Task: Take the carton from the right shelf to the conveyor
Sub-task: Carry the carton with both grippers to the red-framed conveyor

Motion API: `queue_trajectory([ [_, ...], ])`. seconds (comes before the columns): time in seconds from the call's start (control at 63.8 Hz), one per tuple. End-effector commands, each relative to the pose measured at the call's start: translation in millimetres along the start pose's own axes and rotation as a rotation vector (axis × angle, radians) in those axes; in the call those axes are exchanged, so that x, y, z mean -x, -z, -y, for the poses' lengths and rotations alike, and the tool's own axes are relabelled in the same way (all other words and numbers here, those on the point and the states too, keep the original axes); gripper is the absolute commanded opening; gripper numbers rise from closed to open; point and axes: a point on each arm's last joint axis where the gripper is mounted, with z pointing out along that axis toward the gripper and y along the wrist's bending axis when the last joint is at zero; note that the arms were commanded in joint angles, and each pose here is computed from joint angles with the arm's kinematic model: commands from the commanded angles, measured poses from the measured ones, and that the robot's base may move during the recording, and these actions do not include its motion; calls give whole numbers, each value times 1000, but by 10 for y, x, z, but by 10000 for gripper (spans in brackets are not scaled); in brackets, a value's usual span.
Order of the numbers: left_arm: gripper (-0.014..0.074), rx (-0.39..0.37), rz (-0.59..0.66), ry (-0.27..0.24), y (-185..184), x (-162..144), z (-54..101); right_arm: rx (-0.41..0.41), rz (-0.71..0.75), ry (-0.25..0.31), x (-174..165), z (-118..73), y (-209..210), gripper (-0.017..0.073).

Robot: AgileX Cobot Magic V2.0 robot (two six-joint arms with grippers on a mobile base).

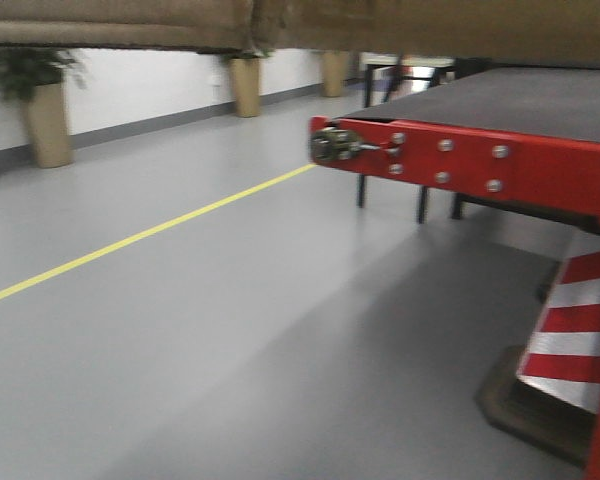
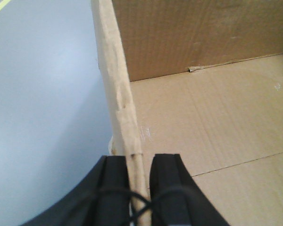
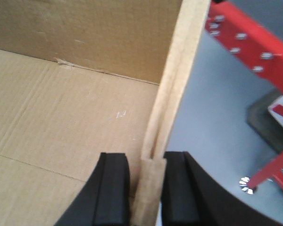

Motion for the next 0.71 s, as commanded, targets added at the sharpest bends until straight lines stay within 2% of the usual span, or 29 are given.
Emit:
queue_trajectory([
  [0.0,-16,23,64,-19,68,51,-34,-4,33,28,20,0,43,-67],
  [0.408,-16,33,67,-23,69,54,-43,-4,33,28,20,0,43,-67],
  [0.69,-16,85,83,-41,73,70,-89,-4,33,28,20,0,43,-67],
])
